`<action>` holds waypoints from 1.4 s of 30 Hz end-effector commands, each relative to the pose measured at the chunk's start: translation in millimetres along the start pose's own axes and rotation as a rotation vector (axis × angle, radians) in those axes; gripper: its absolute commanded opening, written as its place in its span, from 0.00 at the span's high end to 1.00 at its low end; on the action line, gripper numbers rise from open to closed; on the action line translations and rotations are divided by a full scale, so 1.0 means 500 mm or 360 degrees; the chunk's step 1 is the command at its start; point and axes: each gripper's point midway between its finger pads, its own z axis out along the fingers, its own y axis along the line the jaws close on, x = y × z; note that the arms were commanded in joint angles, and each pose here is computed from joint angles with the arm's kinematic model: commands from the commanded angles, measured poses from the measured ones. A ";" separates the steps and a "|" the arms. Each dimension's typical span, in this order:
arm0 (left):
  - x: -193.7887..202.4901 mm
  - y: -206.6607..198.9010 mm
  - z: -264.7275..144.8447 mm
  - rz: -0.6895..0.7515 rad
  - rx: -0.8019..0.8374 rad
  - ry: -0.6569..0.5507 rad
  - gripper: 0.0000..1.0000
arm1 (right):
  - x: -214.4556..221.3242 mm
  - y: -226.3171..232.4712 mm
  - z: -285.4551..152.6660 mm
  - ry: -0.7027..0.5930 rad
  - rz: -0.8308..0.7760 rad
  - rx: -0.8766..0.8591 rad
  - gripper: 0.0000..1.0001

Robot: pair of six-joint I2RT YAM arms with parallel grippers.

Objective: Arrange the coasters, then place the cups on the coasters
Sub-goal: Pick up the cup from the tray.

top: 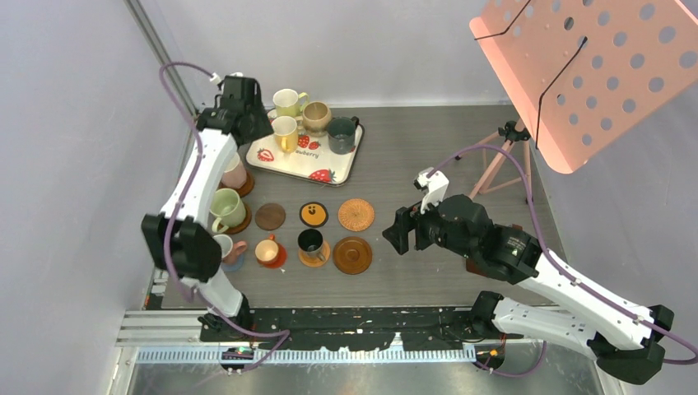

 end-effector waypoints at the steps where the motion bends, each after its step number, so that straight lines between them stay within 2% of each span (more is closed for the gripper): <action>1: -0.063 -0.042 0.047 0.0111 0.0066 0.0023 0.45 | -0.067 0.022 -0.012 -0.0146 -0.0007 -0.0045 0.20; 10: -0.096 -0.078 0.183 0.0020 0.0093 0.0106 0.52 | -0.044 0.016 -0.003 -0.0097 0.0009 -0.0029 0.20; 14: -0.085 -0.083 0.227 0.0003 0.0118 0.0134 0.56 | -0.041 0.014 -0.001 -0.0092 0.0007 -0.0021 0.20; 27: -0.023 -0.088 0.345 -0.0020 0.0143 0.0287 0.60 | -0.035 0.011 0.013 -0.0061 -0.0029 -0.0003 0.20; 34: -0.021 -0.083 0.357 -0.0047 0.0150 0.0298 0.76 | -0.032 0.000 0.010 -0.0062 -0.0042 0.0034 0.20; 36: -0.025 -0.080 0.352 -0.0041 0.0149 0.0289 0.83 | -0.031 -0.002 0.009 -0.0063 -0.0041 0.0041 0.20; 42: -0.063 -0.081 0.293 -0.0047 0.0174 0.0221 1.00 | -0.031 -0.001 0.007 -0.0066 -0.0036 0.0037 0.20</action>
